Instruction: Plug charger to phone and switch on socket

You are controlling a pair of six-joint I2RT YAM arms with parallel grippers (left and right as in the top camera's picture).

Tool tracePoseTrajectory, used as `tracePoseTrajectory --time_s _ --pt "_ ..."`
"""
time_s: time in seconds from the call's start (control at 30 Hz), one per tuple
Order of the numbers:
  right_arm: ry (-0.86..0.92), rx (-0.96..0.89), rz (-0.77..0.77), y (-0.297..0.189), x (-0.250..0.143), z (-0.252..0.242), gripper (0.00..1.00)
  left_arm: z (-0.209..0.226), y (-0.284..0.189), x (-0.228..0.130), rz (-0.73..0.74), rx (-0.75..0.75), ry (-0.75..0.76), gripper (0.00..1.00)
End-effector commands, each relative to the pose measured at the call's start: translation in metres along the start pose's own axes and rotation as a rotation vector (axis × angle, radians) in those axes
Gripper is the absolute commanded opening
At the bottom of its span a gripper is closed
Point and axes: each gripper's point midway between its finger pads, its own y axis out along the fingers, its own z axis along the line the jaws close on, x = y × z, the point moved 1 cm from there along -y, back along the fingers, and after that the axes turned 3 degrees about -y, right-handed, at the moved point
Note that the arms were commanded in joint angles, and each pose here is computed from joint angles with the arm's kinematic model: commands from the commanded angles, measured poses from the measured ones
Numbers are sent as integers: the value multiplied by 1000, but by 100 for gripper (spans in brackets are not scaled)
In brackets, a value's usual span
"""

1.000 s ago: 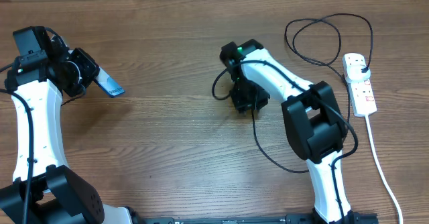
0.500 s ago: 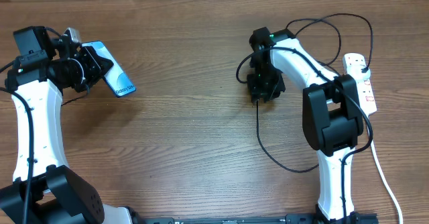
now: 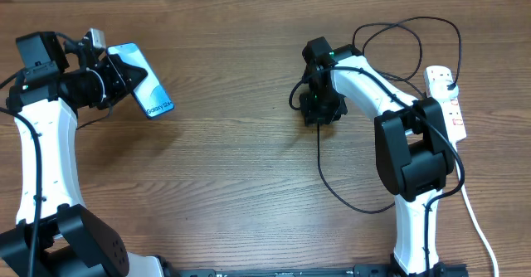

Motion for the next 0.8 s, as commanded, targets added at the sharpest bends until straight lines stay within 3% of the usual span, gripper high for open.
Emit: tracePoseTrajectory --time_s 0.0,0.33,0.47,0.67,0.77 --pt "3 -60 12 13 -4 -11 32 -27 -10 0 -3 -108 80 4" --pt "31 -115 41 13 -11 -20 29 -27 -10 -1 -1 -109 79 4" --pt "30 -61 15 14 -4 -11 18 -36 -11 -2 6 -161 97 4" --pt "33 -24 5 14 -2 -5 13 -57 -16 -6 33 -296 130 4" --pt "32 -21 -4 14 0 -5 4 -70 -21 -8 43 -380 156 4"
